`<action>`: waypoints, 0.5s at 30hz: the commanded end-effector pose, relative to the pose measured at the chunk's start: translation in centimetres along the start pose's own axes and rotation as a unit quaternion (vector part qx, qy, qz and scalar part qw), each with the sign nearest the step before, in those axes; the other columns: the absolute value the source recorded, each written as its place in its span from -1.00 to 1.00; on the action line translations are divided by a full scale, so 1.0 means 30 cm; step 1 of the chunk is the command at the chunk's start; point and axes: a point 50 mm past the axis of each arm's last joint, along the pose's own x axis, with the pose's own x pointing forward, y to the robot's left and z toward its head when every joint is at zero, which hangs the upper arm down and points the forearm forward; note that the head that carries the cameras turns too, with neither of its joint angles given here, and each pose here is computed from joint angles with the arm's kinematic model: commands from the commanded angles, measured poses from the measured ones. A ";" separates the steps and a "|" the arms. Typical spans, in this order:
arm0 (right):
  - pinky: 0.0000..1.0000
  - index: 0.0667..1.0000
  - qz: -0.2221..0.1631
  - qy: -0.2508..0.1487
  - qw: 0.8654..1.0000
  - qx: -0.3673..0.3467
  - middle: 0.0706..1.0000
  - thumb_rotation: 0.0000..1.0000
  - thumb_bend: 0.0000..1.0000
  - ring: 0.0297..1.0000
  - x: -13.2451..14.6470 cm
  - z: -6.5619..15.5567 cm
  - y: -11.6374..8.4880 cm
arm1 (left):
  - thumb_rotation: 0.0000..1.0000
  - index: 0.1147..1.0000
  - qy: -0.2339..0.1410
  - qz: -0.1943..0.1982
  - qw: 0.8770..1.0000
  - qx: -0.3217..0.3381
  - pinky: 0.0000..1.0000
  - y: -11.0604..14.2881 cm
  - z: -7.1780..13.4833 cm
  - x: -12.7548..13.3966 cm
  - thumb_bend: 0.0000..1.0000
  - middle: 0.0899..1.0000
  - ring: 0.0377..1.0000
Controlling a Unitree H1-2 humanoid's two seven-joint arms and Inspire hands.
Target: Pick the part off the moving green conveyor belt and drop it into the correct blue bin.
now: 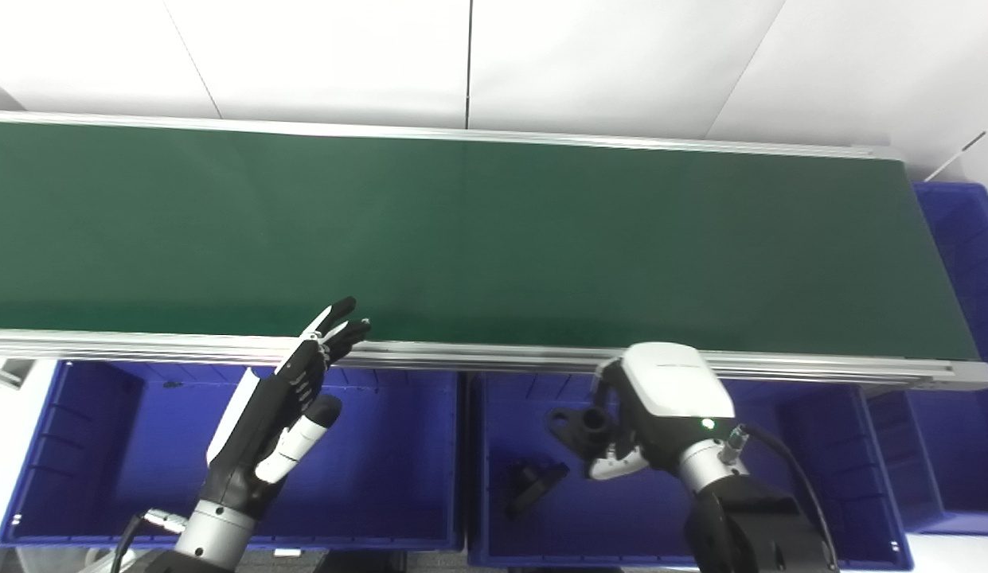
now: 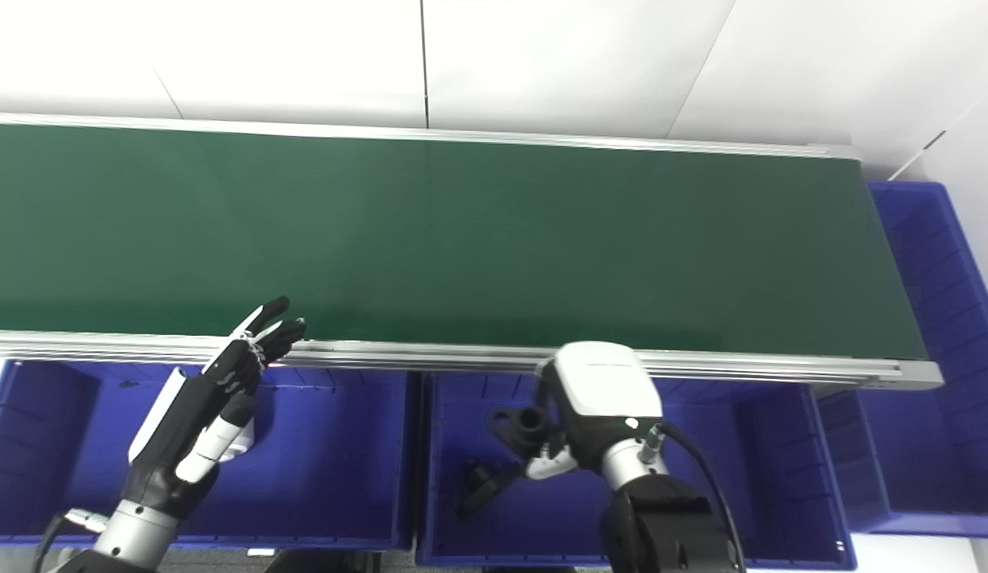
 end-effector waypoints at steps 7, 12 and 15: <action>-0.07 0.32 0.004 0.031 0.998 -0.052 0.22 0.14 0.96 0.09 0.000 0.011 -0.011 | 0.71 0.86 -0.016 -0.003 1.000 0.005 0.86 0.012 0.031 0.005 0.31 0.74 0.79; 0.14 0.35 0.007 0.030 0.998 -0.050 0.35 0.14 1.00 0.27 0.001 0.014 -0.011 | 0.69 0.86 -0.007 -0.005 1.000 0.006 0.87 0.012 0.035 0.004 0.25 0.75 0.80; 0.23 0.36 0.012 0.029 0.999 -0.043 0.39 0.14 1.00 0.33 0.000 0.015 -0.012 | 0.68 0.85 -0.006 -0.004 1.000 0.000 0.88 0.012 0.030 0.004 0.24 0.75 0.81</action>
